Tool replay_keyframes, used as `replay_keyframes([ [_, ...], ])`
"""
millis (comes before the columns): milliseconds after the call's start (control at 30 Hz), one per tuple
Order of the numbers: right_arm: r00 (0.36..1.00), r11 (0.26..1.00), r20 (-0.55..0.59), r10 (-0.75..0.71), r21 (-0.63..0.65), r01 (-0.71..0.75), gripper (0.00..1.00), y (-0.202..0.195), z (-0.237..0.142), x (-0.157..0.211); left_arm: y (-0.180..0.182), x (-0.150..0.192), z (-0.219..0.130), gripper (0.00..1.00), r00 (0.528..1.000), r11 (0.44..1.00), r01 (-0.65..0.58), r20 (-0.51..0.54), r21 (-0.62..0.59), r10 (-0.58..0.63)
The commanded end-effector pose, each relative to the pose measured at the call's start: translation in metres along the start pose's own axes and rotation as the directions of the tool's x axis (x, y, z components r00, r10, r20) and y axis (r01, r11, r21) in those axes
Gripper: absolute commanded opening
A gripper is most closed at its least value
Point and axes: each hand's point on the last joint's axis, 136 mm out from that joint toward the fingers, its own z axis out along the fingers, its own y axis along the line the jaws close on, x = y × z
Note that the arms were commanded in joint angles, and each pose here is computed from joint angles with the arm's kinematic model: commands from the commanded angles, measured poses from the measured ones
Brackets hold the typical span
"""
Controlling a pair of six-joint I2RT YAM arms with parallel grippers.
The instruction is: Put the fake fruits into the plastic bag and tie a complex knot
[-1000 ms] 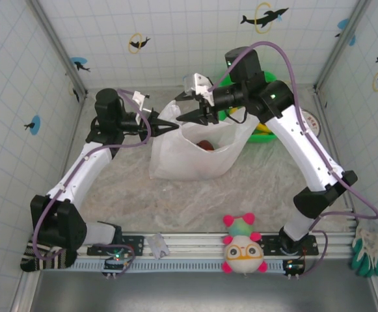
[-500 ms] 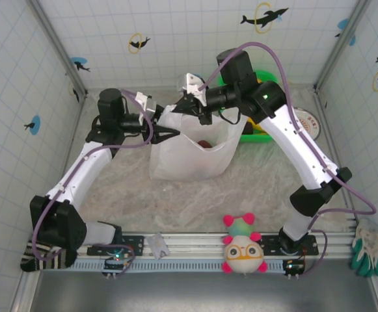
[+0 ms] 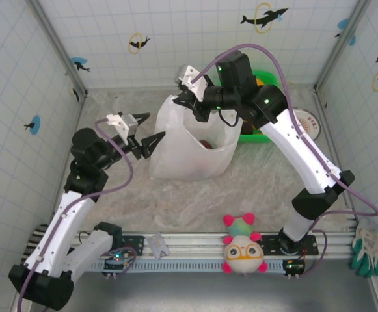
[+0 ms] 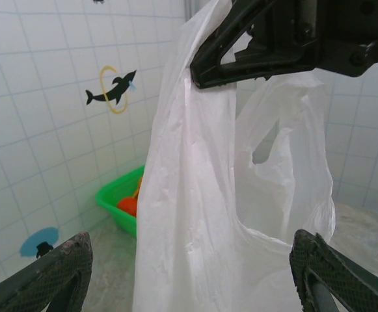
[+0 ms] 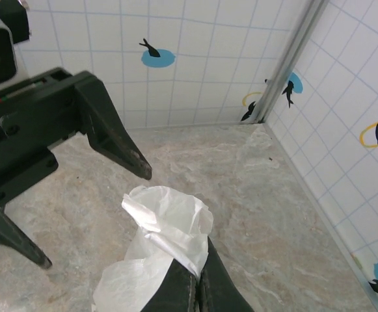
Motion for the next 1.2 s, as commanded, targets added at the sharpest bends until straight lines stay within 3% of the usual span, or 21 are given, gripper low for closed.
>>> replay_keyframes([
  [0, 0.997, 0.998, 0.073, -0.018, 0.060, 0.014, 0.03, -0.002, -0.022, -0.030, 0.018, 0.008, 0.013, 0.80, 0.999, 0.990, 0.048, -0.006, -0.131, -0.049],
  [200, 0.998, 0.997, 0.061, -0.011, 0.077, 0.006, 0.03, -0.003, -0.019, -0.028, 0.004, 0.010, 0.046, 0.73, 0.999, 0.993, 0.042, -0.015, -0.114, -0.044],
  [333, 0.998, 0.995, 0.058, 0.005, 0.097, -0.011, 0.03, -0.007, -0.016, -0.028, 0.000, 0.015, 0.057, 0.43, 0.999, 0.991, 0.043, -0.025, -0.125, -0.047],
  [467, 0.998, 0.990, 0.049, 0.033, 0.138, -0.039, 0.03, -0.015, -0.016, -0.027, -0.003, 0.024, 0.062, 0.19, 0.998, 0.991, 0.040, -0.033, -0.126, -0.045],
  [567, 0.999, 0.989, 0.033, 0.040, 0.142, -0.044, 0.16, -0.018, -0.020, -0.023, -0.004, 0.027, 0.062, 0.02, 0.999, 0.992, 0.030, -0.040, -0.123, -0.036],
  [667, 0.998, 0.997, 0.052, 0.032, 0.065, -0.035, 0.33, -0.012, -0.034, -0.024, -0.009, 0.029, 0.060, 0.00, 0.999, 0.995, 0.015, -0.035, -0.096, -0.018],
  [700, 0.998, 1.000, 0.063, 0.013, 0.009, -0.013, 0.42, -0.006, -0.041, -0.023, -0.012, 0.030, 0.060, 0.00, 0.999, 0.997, 0.007, -0.035, -0.076, -0.010],
  [833, 0.990, 0.989, 0.140, -0.016, -0.140, 0.036, 0.75, 0.006, -0.069, -0.019, -0.031, 0.027, 0.051, 0.00, 1.000, 0.988, 0.012, -0.014, 0.152, -0.010],
  [900, 0.985, 0.982, 0.172, -0.031, -0.177, 0.062, 0.86, 0.007, -0.077, -0.016, -0.038, 0.029, 0.044, 0.00, 1.000, 0.960, 0.015, -0.008, 0.281, -0.013],
  [1033, 0.976, 0.966, 0.195, -0.096, -0.217, 0.139, 0.93, 0.016, -0.082, -0.009, -0.055, 0.037, 0.040, 0.00, 0.999, 0.885, -0.001, -0.040, 0.465, 0.023],
  [1167, 0.968, 0.951, 0.233, -0.092, -0.267, 0.154, 0.93, 0.024, -0.077, -0.010, -0.063, 0.040, 0.039, 0.00, 0.997, 0.834, 0.004, -0.067, 0.551, 0.040],
])
